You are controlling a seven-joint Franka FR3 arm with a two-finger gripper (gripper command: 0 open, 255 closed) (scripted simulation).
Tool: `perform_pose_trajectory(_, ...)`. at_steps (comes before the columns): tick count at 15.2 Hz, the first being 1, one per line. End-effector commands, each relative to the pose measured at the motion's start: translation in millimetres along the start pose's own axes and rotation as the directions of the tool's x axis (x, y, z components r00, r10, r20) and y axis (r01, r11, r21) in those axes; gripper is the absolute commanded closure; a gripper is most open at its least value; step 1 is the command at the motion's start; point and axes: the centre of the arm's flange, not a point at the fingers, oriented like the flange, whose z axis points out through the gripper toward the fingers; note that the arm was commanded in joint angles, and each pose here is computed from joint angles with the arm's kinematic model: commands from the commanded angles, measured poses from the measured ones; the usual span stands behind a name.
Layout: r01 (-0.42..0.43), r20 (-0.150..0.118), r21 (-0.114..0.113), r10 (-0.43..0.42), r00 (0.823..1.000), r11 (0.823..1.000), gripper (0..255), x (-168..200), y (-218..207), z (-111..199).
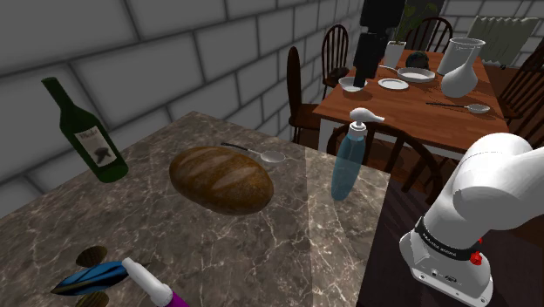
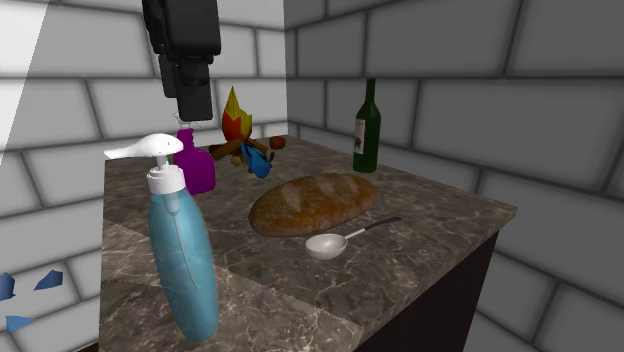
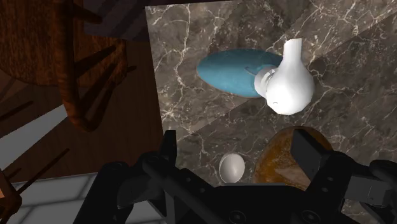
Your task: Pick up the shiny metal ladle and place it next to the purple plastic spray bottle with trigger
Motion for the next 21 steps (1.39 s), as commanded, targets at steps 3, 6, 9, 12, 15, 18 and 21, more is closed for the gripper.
perform_pose_trajectory(3,0.004,0.001,-0.001,-0.004,1.0,1.0,0,21,-3,16)
perform_pose_trajectory(6,0.01,0.002,-0.002,-0.01,1.0,1.0,0,52,-8,40)
perform_pose_trajectory(9,0.016,0.004,-0.003,-0.016,1.0,1.0,0,84,-13,64)
perform_pose_trajectory(12,0.023,0.005,-0.005,-0.023,1.0,1.0,0,115,-18,88)
perform_pose_trajectory(15,0.029,0.007,-0.006,-0.029,1.0,1.0,0,146,-23,113)
perform_pose_trajectory(18,0.035,0.008,-0.007,-0.035,0.999,0.999,0,177,-29,137)
perform_pose_trajectory(21,0.041,0.01,-0.008,-0.041,0.999,0.999,0,208,-34,161)
